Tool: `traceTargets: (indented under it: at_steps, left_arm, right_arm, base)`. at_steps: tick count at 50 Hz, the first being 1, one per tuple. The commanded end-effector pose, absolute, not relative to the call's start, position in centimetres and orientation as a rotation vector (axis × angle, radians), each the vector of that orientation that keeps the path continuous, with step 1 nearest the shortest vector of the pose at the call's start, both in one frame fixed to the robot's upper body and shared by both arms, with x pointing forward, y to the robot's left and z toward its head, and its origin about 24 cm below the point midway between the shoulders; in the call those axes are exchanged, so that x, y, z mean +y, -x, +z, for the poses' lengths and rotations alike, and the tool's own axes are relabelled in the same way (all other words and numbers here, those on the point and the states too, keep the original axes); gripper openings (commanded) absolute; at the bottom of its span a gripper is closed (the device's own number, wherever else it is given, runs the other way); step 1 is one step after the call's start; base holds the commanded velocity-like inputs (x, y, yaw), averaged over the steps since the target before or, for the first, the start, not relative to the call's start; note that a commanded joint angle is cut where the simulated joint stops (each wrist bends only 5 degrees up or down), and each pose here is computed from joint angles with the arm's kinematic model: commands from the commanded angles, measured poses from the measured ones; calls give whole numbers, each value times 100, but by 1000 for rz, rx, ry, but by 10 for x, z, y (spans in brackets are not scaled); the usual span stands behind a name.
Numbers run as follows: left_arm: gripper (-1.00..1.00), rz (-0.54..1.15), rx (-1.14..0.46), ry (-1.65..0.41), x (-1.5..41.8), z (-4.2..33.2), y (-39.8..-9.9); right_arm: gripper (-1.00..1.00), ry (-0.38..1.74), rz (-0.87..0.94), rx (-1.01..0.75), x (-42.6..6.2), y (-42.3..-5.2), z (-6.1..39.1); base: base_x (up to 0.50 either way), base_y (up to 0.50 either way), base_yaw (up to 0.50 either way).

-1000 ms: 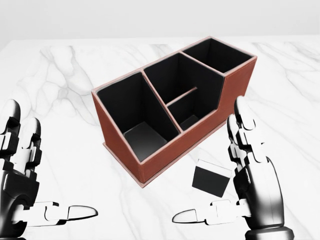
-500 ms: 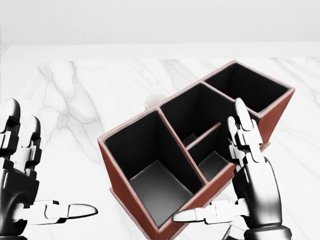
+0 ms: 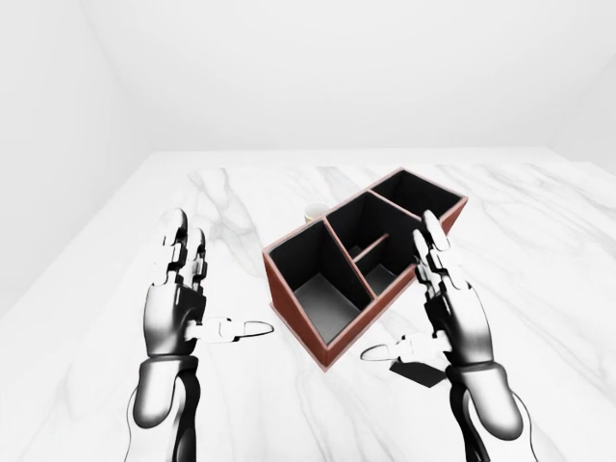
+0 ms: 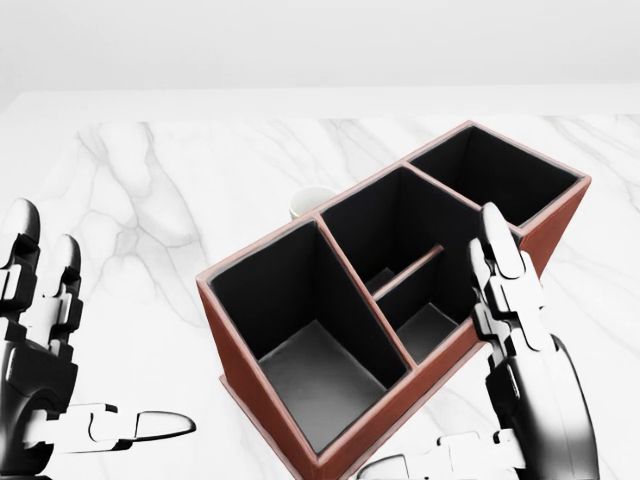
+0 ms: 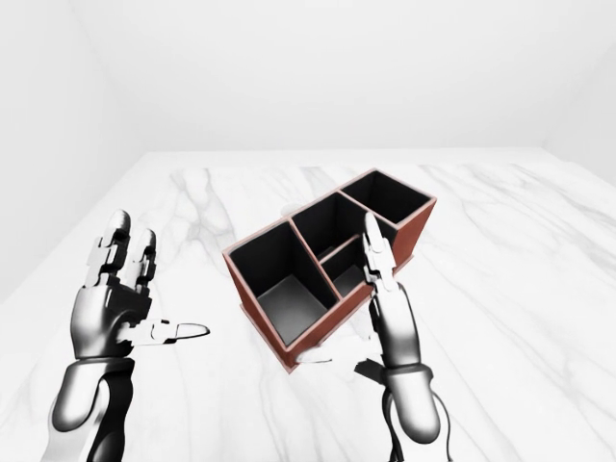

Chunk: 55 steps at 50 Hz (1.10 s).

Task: Pick up the book and place it in the left compartment of the caddy.

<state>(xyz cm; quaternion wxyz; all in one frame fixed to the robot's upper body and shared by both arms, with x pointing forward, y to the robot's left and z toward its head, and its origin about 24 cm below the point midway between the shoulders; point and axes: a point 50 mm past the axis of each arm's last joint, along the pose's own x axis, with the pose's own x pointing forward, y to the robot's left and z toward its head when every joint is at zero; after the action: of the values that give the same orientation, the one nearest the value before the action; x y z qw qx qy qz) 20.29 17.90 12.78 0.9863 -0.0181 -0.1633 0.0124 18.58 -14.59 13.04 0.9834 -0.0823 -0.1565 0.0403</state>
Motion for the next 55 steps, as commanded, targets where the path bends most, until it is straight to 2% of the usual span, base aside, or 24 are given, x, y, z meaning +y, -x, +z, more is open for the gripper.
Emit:
traceTargets:
  at_steps: [1, 19, 21, 28, 42, 49, 55]
  left_arm:
    - [100, 28, -334, 37, 180, 129, -202]
    - [100, 28, -324, 35, 179, 127, -203]
    - [100, 28, -319, 35, 179, 126, -204]
    - [100, 33, -322, 38, 181, 126, -205]
    - [100, 31, -310, 37, 179, 124, -206]
    - [100, 30, -309, 34, 178, 124, -206]
    - [100, 31, -307, 34, 179, 123, -206]
  right_arm:
    - [100, 274, 95, -310, -155, -164, 138]
    - [100, 442, 85, -200, -176, -153, 133]
    - [100, 483, 95, -136, -179, -155, 123]
    - [100, 509, 89, -75, -186, -154, 116]
    - [100, 607, 87, -25, -197, -156, 117]
    - [100, 666, 110, -63, -195, -167, 125]
    - [100, 649, 130, 31, -195, -168, 104]
  base:
    - [0, 0, 0]
    - [0, 0, 0]
    - [0, 0, 0]
    - [0, 0, 0]
    - [0, 0, 0]
    - [0, 0, 0]
    - [0, 0, 0]
